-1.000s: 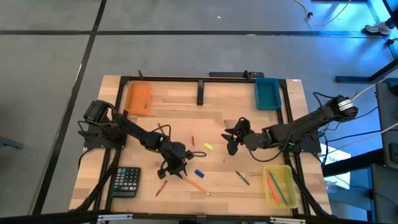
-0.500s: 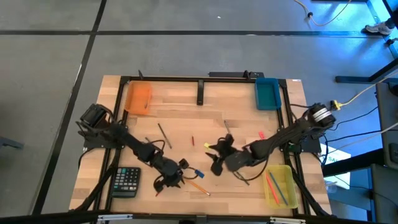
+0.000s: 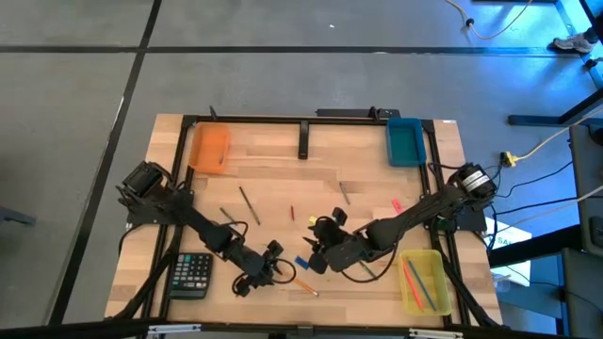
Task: Sort crayons/erasers/pens/pencils in bins
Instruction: Put the yellow pencil into the yellow bin
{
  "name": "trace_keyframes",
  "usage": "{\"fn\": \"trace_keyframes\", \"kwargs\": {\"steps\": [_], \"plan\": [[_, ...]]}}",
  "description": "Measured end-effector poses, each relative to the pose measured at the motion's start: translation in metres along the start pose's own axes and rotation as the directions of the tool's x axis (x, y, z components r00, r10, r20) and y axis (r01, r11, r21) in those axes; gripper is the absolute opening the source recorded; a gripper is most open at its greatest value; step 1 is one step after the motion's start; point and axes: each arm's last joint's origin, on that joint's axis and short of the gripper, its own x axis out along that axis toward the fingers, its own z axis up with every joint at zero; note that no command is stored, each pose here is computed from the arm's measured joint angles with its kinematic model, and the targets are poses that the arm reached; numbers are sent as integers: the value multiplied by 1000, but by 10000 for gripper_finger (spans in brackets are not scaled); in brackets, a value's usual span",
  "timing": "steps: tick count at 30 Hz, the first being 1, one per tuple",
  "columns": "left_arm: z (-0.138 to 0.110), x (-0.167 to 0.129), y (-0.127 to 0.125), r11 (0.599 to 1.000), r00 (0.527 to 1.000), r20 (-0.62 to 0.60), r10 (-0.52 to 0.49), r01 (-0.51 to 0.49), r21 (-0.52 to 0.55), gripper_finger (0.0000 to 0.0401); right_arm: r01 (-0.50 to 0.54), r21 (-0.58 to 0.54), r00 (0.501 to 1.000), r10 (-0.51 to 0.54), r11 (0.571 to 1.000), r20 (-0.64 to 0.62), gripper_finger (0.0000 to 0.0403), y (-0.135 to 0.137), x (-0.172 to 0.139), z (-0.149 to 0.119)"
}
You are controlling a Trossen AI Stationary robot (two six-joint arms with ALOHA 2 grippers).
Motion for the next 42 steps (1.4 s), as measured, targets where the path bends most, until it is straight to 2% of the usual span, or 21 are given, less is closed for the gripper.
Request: {"fn": "trace_keyframes", "kwargs": {"steps": [21, 31, 42], "plan": [[-3, 3, 2, 999, 999, -11, 38, -38, -2, 172, -1, 36, 1000, 1, 999, 9, 161, 3, -3, -2], [-7, 4, 23, 989, 996, -25, 86, -89, -119, 172, -7, 64, 1000, 6, 998, 10, 161, 5, -5, -4], [-16, 13, 26, 987, 996, -55, 76, -83, -137, 166, -8, 90, 1000, 7, 996, 11, 161, 5, -5, -4]]}}
